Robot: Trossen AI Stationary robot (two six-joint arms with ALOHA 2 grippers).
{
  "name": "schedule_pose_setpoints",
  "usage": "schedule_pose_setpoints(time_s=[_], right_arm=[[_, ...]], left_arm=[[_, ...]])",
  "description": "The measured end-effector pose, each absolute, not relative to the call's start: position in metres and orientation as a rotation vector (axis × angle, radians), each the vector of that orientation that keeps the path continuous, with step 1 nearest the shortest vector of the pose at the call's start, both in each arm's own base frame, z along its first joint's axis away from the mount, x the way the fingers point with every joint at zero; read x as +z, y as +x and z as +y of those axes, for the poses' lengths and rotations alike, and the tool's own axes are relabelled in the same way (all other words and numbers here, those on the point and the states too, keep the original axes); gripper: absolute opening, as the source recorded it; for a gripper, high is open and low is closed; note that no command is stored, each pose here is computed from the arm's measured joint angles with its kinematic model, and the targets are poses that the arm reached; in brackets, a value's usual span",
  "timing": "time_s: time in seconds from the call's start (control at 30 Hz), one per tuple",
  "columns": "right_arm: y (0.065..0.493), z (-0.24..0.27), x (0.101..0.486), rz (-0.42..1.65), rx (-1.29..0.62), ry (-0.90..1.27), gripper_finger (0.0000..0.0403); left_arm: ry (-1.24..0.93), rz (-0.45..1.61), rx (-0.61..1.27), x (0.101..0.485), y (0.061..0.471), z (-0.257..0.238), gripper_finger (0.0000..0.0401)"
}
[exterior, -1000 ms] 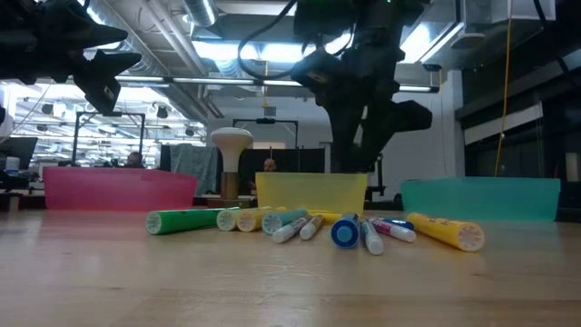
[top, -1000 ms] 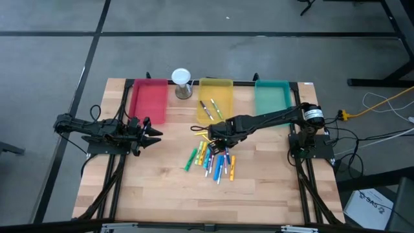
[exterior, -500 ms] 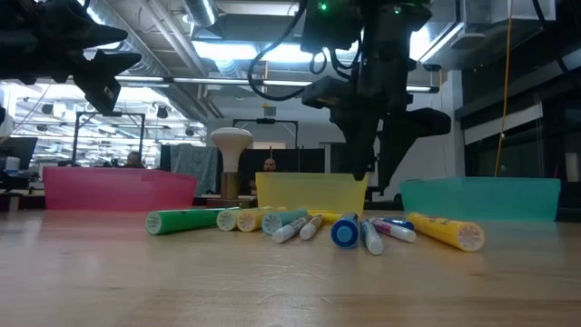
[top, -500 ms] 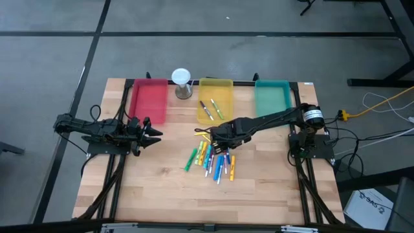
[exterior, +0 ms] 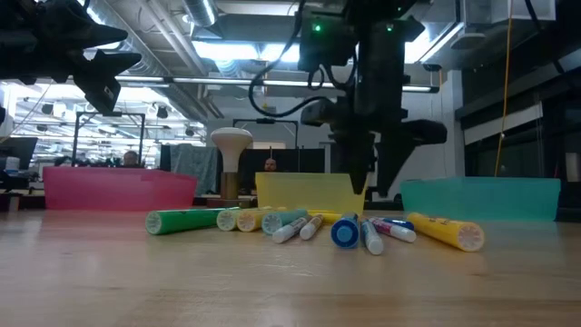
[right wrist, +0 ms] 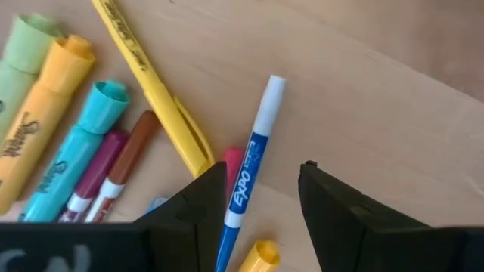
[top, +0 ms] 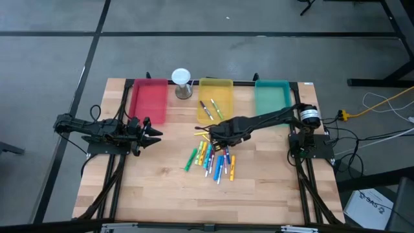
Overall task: Pick & Place Markers
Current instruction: Put the blue marker into the yellow bin
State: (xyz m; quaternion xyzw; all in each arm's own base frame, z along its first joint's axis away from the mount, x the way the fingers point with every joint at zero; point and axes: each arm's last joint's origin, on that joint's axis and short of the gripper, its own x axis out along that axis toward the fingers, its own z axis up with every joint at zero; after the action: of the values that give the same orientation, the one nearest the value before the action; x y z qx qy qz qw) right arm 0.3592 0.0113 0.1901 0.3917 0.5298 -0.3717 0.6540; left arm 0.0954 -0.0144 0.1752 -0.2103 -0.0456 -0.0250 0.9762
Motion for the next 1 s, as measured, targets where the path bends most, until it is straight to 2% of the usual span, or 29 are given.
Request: schedule_pose_setpoints(time_s=[0.37, 1.0], right_arm=[[0.357, 0.027, 0.187, 1.279, -0.802, 0.935, 0.0162], [0.357, 0.037, 0.174, 1.315, -0.85, 0.905, 0.0162]], left_arm=[[-0.424, -0.092, -0.051, 0.175, 0.095, -0.014, 0.0143], [-0.424, -0.092, -0.05, 0.175, 0.095, -0.014, 0.0143]])
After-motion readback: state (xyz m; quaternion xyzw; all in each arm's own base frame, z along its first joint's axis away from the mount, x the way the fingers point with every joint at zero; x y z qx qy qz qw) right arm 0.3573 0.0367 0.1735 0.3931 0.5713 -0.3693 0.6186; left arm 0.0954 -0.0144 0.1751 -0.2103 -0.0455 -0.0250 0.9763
